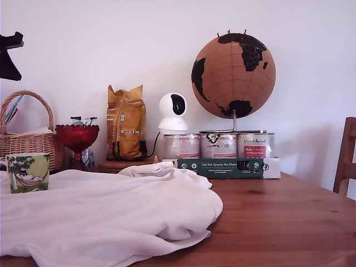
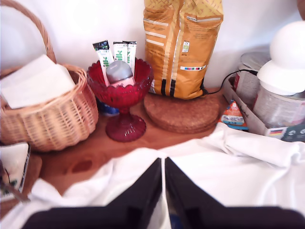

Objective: Pick the blue coffee capsule and place it inside the green coffee cup

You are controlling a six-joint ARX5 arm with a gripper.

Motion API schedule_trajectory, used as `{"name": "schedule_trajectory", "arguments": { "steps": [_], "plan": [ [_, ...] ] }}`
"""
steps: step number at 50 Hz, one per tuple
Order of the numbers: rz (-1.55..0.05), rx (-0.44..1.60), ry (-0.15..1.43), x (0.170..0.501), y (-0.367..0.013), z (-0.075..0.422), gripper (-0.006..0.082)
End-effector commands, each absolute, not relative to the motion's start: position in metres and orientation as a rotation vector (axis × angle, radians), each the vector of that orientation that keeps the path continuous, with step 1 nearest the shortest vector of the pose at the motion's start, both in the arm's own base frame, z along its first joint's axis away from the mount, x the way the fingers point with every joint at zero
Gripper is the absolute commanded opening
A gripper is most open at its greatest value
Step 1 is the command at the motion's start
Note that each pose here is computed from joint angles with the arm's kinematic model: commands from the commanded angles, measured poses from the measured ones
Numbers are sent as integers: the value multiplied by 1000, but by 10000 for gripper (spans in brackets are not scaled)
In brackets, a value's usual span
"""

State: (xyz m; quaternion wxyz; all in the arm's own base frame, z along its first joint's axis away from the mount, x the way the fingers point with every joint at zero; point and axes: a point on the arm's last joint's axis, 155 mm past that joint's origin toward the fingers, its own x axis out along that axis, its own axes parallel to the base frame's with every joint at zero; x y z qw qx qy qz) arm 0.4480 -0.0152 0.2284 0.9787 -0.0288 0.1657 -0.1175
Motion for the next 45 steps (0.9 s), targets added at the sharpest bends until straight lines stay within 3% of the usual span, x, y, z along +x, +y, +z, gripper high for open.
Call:
{"name": "schedule_trajectory", "arguments": {
  "steps": [1, 45],
  "plan": [
    [-250, -69, 341, 443, -22, 229, -22],
    [-159, -92, 127, 334, -26, 285, -22]
  ]
}}
